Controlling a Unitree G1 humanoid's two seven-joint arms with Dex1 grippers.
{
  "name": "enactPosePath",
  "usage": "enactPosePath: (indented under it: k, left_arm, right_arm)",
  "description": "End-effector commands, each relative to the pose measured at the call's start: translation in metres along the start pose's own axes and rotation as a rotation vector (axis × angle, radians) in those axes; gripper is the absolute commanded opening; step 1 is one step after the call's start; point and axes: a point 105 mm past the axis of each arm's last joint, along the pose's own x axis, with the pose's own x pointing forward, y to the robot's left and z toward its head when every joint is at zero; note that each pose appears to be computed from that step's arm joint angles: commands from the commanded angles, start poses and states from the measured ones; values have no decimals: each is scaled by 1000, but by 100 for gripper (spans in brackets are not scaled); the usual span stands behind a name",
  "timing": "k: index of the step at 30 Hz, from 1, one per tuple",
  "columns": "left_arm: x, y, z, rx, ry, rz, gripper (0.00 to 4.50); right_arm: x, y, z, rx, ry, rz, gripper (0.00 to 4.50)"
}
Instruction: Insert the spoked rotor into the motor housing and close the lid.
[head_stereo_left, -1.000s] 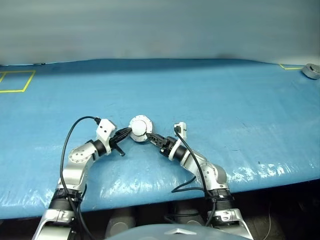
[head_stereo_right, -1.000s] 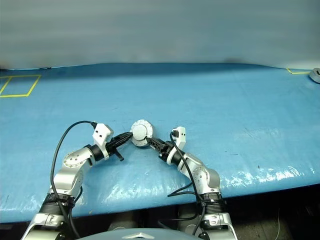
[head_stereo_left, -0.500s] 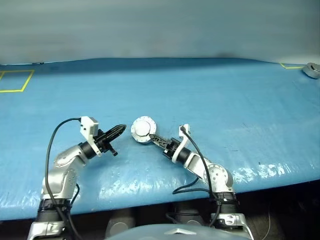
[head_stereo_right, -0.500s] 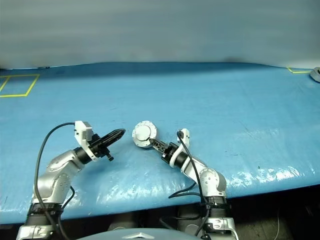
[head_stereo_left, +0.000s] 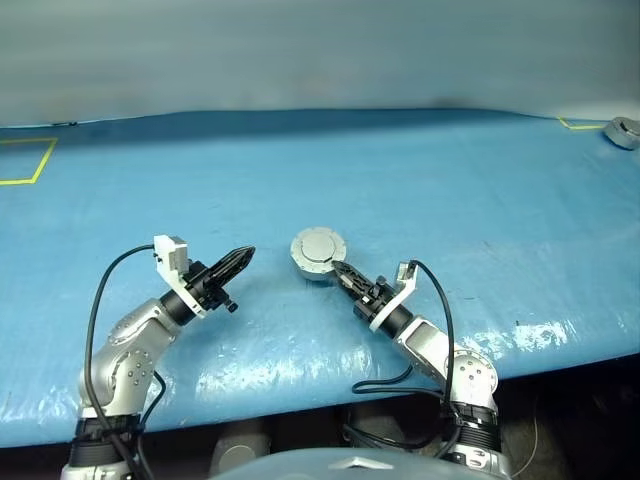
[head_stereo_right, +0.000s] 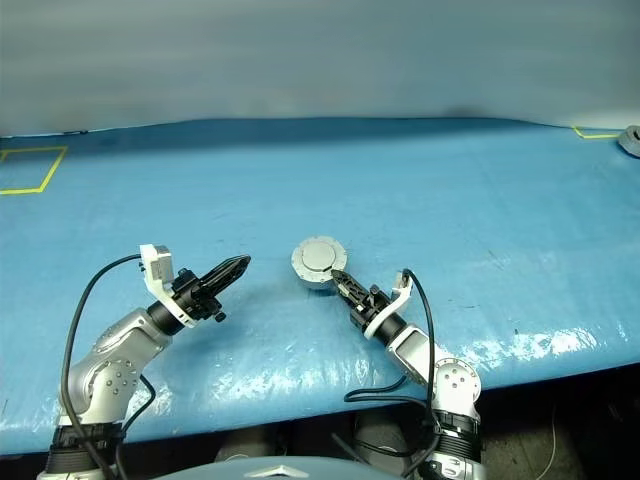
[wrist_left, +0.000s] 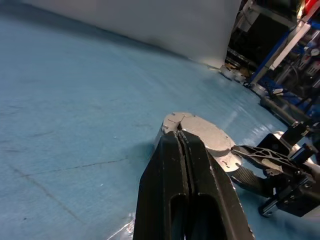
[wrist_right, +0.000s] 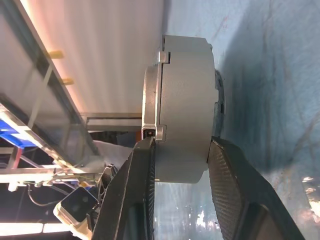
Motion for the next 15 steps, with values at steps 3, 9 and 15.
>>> enactPosePath:
  k: [3, 9, 15]
  left_arm:
    - [-1, -11, 8, -76, -62, -36, 0]
    - [-6, -15, 8, -218, -165, -43, 159]
    - [-6, -34, 0, -327, -183, -111, 357]
  right_arm:
    - [20, 70, -9, -4, -3, 299, 120]
    - [23, 95, -13, -21, 46, 388, 120]
    - [25, 96, -19, -17, 82, 377, 120]
